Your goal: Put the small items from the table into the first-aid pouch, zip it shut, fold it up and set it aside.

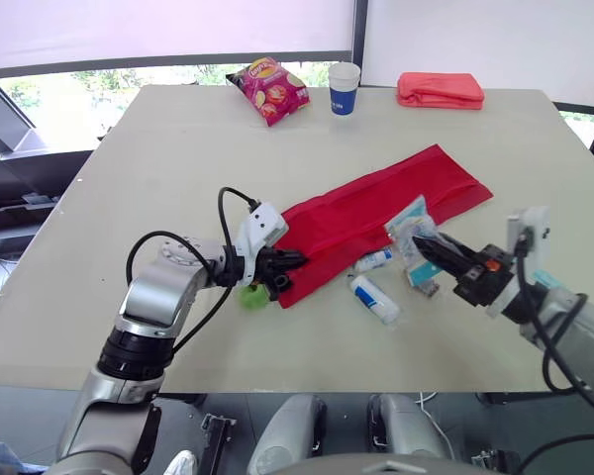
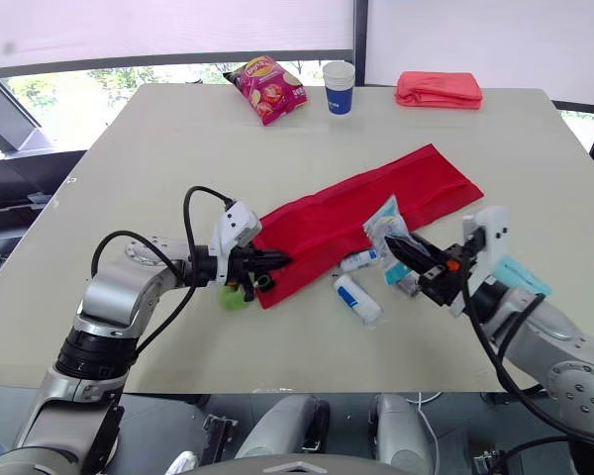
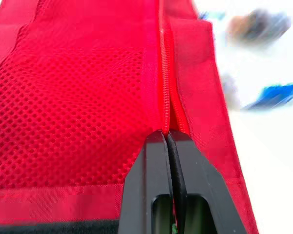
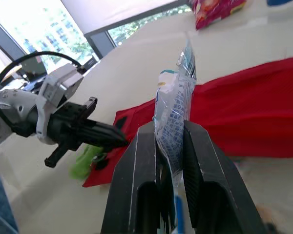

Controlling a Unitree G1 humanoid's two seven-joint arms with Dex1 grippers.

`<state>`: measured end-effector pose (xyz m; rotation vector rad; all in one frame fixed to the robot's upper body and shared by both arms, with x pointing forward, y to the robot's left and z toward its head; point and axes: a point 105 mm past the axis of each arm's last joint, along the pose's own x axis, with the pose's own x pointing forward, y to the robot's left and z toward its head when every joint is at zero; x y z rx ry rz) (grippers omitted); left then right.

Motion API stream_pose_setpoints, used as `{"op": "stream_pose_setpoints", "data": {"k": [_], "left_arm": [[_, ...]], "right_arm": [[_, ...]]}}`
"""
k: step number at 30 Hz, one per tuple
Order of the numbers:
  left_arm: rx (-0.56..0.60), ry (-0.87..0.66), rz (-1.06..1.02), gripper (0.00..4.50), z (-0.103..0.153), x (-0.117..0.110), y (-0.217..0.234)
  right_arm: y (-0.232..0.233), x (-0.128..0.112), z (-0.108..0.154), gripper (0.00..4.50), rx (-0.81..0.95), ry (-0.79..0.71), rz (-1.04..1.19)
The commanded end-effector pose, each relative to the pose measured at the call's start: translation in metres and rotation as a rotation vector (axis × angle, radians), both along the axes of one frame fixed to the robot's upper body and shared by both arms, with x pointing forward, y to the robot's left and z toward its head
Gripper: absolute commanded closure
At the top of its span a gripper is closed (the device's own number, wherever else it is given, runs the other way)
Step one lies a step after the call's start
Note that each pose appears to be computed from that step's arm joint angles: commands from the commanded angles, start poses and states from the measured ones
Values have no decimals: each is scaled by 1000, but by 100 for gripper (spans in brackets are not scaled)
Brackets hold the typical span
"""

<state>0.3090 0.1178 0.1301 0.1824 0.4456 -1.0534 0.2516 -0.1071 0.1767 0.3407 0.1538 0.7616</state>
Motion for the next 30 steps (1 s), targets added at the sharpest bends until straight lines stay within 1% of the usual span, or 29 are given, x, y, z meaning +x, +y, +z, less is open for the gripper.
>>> {"op": "stream_pose_setpoints", "data": {"k": [1, 4, 8, 11, 15, 19, 24, 26, 30], "left_arm": [[-46, -41, -24, 444, 18, 0, -1], [-47, -45, -35, 444, 18, 2, 2], [-62, -86, -78, 444, 22, 4, 2], [-57, -105, -95, 444, 21, 6, 4], [-91, -128, -71, 444, 26, 14, 4], [-112, -139, -35, 444, 28, 19, 5], [-134, -139, -44, 444, 28, 16, 0], [-147, -150, -58, 444, 30, 13, -2], [-165, -180, -86, 444, 32, 10, -6]], "right_arm": [[25, -4, -3, 438, 29, 55, 46], [41, -1, -3, 438, 73, 97, 63], [61, 15, -3, 438, 200, 204, 54], [71, 25, -13, 438, 210, 279, 53], [82, 26, -23, 438, 241, 369, 67], [89, 21, -30, 438, 260, 429, 90], [95, 19, -36, 438, 308, 506, 97], [98, 22, -37, 438, 349, 544, 92], [98, 37, -41, 438, 430, 624, 42]]}}
